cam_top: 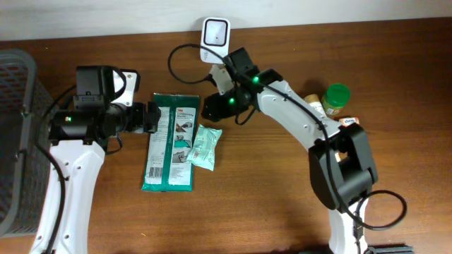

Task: Scan the item barcode
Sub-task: 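Reach the right gripper to the light-green wipes pouch and grasp it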

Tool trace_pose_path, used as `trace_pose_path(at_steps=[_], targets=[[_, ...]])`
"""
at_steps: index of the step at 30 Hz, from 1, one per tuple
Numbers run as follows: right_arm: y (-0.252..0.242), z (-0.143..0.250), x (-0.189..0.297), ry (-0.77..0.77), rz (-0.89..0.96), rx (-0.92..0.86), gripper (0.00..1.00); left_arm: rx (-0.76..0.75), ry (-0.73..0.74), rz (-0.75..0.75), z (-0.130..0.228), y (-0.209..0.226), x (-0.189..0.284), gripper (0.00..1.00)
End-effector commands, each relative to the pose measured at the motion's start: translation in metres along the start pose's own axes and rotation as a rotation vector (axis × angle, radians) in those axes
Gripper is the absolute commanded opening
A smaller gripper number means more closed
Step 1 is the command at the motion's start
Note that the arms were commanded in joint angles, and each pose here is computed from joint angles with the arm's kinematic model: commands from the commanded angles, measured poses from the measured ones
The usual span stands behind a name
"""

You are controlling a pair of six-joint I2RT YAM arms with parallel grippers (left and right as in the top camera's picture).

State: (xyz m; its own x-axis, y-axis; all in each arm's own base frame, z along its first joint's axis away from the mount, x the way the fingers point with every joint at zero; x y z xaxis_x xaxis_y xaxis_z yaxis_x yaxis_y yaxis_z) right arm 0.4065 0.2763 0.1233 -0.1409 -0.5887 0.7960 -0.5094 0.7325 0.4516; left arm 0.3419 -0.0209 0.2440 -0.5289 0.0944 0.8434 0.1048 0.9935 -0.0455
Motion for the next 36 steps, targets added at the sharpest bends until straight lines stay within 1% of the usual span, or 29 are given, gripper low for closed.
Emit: trace_pose_path(at_steps=[1, 3, 7, 9, 10, 12, 16, 20, 23, 26, 28, 31, 33, 34, 36], targets=[[-0.006, 0.007, -0.026, 0.028, 0.006, 0.009, 0.52, -0.017, -0.006, -0.001, -0.001, 0.001, 0.001, 0.99], [-0.005, 0.003, -0.027, 0.013, 0.003, 0.019, 0.48, -0.017, -0.006, -0.001, -0.001, 0.001, 0.001, 0.99], [-0.006, 0.003, -0.03, 0.009, 0.003, 0.021, 0.47, -0.018, -0.006, -0.001, -0.001, 0.001, 0.001, 0.99], [-0.013, 0.01, -0.041, 0.037, 0.006, -0.023, 0.46, -0.017, -0.006, -0.001, -0.001, 0.001, 0.001, 0.99], [-0.013, 0.015, -0.047, 0.061, -0.014, -0.04, 0.43, -0.017, -0.006, -0.001, -0.001, 0.001, 0.001, 0.99], [-0.011, 0.019, -0.048, 0.079, -0.035, -0.049, 0.41, -0.017, -0.006, -0.001, -0.001, 0.001, 0.001, 0.99], [-0.02, 0.038, -0.042, 0.17, -0.017, -0.116, 0.4, -0.017, -0.006, -0.001, -0.001, 0.001, 0.001, 0.99], [-0.039, 0.065, -0.024, 0.296, 0.01, -0.24, 0.4, -0.017, -0.006, -0.001, -0.001, 0.001, 0.001, 0.99], [-0.037, 0.086, -0.015, 0.4, 0.008, -0.243, 0.4, -0.017, -0.006, -0.001, -0.001, 0.001, 0.001, 0.99], [-0.035, 0.097, -0.007, 0.462, 0.003, -0.243, 0.4, -0.018, -0.006, -0.001, -0.001, 0.001, 0.001, 0.99], [-0.037, 0.087, 0.01, 0.448, 0.002, -0.247, 0.4, -0.017, -0.006, -0.001, -0.001, 0.001, 0.001, 0.99], [-0.038, 0.053, 0.052, 0.34, 0.009, -0.224, 0.4, -0.017, -0.006, -0.001, -0.001, 0.001, 0.001, 0.99], [-0.038, 0.035, 0.068, 0.27, 0.006, -0.208, 0.48, -0.017, -0.006, -0.001, -0.001, 0.001, 0.001, 0.99], [-0.038, 0.035, 0.068, 0.268, 0.005, -0.2, 0.52, -0.017, -0.006, -0.001, -0.001, 0.001, 0.001, 0.99], [-0.037, 0.033, 0.054, 0.262, -0.006, -0.13, 0.58, -0.017, -0.006, -0.001, -0.001, 0.001, 0.001, 0.99]])
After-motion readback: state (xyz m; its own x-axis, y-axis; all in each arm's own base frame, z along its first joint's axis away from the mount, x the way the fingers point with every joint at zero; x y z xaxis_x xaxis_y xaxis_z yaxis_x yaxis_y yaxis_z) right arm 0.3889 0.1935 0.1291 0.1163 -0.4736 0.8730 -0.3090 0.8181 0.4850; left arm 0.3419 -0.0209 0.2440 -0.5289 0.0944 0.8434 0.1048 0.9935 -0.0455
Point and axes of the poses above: each gripper's point midway between its finger pads, its own x axis back along the fingers, its own y axis along the line the jaws close on, z = x × y, the point moved 4 cm from there along x, back along the fingers, and after that the axes turned 3 degrees about x, right-handed, at the moved point
